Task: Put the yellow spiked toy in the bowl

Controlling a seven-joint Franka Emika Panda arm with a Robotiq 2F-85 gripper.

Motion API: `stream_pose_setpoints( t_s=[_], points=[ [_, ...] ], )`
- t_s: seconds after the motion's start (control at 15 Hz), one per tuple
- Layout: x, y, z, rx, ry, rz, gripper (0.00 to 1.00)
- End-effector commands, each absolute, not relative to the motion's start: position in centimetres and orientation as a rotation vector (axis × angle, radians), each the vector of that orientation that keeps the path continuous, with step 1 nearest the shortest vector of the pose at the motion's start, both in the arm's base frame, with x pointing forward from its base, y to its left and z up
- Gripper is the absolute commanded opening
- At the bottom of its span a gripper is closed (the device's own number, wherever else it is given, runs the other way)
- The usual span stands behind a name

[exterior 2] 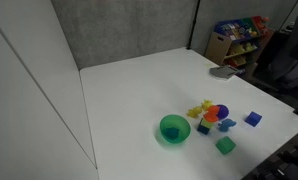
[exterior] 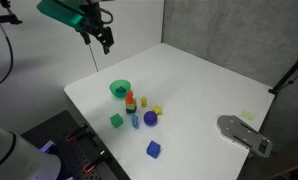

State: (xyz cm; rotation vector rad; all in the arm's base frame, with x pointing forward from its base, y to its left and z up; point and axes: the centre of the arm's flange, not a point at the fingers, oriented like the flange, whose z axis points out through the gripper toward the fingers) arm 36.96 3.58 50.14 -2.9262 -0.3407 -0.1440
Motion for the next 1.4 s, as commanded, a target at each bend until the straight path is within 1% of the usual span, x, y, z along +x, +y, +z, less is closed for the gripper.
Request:
stream_pose_setpoints(
  t_s=[0.0,0.4,0.67,1.0,1.33],
  points=[
    [37.0,3.6,50.1,-2.926,-0.341,-0.144,1.0],
    [37.0,3.6,50.1,-2.926,-0.341,-0.144,1.0],
    [38.6,3.6,50.0,-2.96,-0.33,-0.163,1.0],
    [42.0,3.0,49.0,-2.982,-0.281,-0.205,1.0],
    [45.8,1.8,45.5,-3.014,-0.196,-0.18,1.0]
  ],
)
